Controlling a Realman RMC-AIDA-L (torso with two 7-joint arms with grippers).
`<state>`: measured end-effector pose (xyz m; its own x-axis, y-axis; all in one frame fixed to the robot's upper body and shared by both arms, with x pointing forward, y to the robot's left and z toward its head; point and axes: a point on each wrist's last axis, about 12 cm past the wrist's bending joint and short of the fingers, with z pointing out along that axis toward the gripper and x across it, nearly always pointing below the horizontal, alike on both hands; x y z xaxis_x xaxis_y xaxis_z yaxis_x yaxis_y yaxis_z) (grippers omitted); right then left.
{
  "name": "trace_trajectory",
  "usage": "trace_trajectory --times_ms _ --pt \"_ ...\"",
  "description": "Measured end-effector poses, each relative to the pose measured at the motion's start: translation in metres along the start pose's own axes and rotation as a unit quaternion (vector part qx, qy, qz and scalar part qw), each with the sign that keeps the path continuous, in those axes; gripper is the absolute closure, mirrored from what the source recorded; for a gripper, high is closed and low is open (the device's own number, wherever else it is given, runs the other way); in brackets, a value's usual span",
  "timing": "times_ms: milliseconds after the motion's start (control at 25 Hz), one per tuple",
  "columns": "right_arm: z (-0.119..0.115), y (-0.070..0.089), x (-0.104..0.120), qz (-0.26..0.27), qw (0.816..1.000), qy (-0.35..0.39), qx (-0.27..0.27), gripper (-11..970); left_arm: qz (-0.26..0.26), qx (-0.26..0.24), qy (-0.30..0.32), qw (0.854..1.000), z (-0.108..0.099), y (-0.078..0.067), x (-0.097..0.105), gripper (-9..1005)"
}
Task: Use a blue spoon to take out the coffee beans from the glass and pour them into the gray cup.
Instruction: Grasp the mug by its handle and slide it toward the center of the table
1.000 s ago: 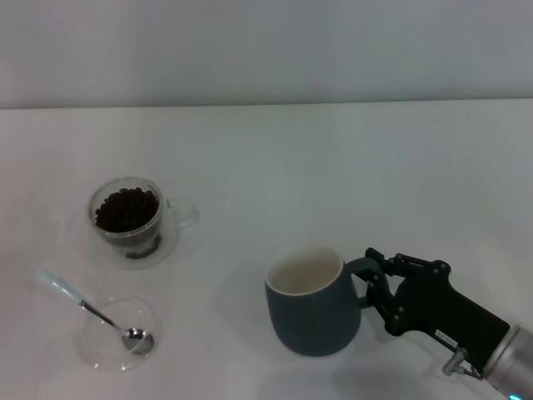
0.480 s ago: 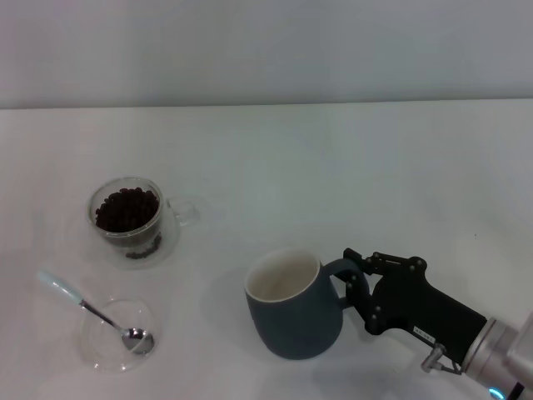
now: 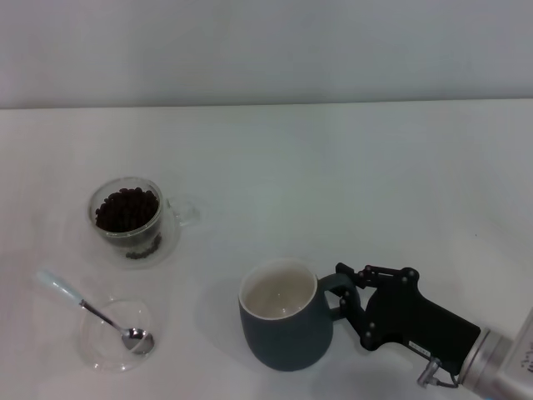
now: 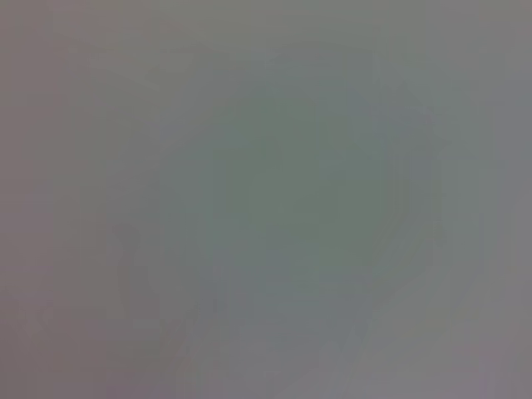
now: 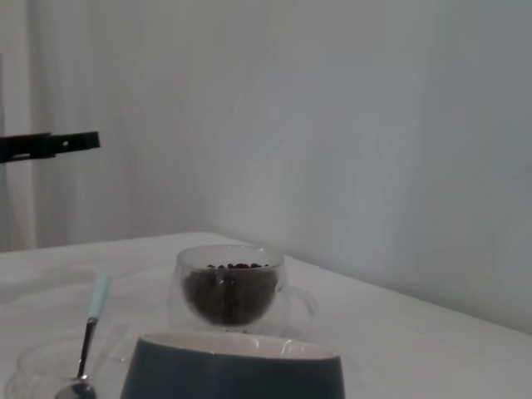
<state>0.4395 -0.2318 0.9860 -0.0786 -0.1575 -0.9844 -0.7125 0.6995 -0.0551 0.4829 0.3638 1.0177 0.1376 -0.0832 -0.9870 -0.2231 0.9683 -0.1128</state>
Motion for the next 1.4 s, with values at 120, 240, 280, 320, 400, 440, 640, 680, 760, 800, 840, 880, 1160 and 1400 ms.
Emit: trace_trajectory --times_ms 120,240,280,320,400,440,640,680,760,800,840,880,1160,1400 --pt "-0.001 0.001 0.001 -0.011 1.0 0.003 -0.002 797 0.001 0.0 0.0 1.0 0.0 0.0 0.0 107" --pt "-0.003 0.001 0.003 -0.022 1.0 0.006 -0.004 803 0.001 0.0 0.0 1.0 0.0 0.0 0.0 108" --pt "-0.004 0.001 0.003 -0.024 1.0 0.007 -0.004 805 0.001 0.0 0.0 1.0 0.0 0.0 0.0 108" --pt "-0.004 0.001 0.003 -0.025 1.0 0.007 -0.004 807 0.002 0.0 0.0 1.0 0.0 0.0 0.0 108" --pt "-0.004 0.0 0.004 -0.026 1.0 0.009 -0.001 774 0.002 0.0 0.0 1.0 0.0 0.0 0.0 108" --pt "-0.005 -0.001 0.004 -0.027 1.0 0.01 0.0 757 0.002 0.0 0.0 1.0 0.0 0.0 0.0 108" --pt "-0.006 -0.003 0.005 -0.032 0.999 0.012 0.001 685 0.003 0.0 -0.001 1.0 0.0 0.0 0.0 107" --pt "-0.007 -0.003 0.005 -0.033 0.999 0.012 0.001 672 0.003 0.0 -0.001 1.0 0.0 0.0 0.0 107" --pt "-0.009 -0.004 0.006 -0.034 0.999 0.013 0.003 645 0.004 0.0 -0.001 1.0 0.0 0.001 -0.001 107" --pt "-0.01 -0.005 0.006 -0.033 0.999 0.012 0.004 632 0.004 0.0 -0.002 1.0 0.0 0.001 -0.001 108" --pt "-0.012 -0.005 0.007 -0.033 0.999 0.011 0.005 619 0.005 -0.001 -0.002 1.0 0.001 0.002 -0.001 108" --pt "-0.015 -0.006 0.007 -0.032 0.999 0.009 0.007 606 0.005 -0.001 -0.002 1.0 0.001 0.002 -0.001 108" --pt "-0.041 -0.009 0.011 -0.022 0.999 -0.011 0.023 468 0.01 -0.001 -0.002 1.0 0.0 0.003 -0.001 107" --pt "-0.052 -0.011 0.012 -0.024 0.999 -0.017 0.029 371 0.012 0.0 -0.002 1.0 -0.002 -0.001 0.0 107"
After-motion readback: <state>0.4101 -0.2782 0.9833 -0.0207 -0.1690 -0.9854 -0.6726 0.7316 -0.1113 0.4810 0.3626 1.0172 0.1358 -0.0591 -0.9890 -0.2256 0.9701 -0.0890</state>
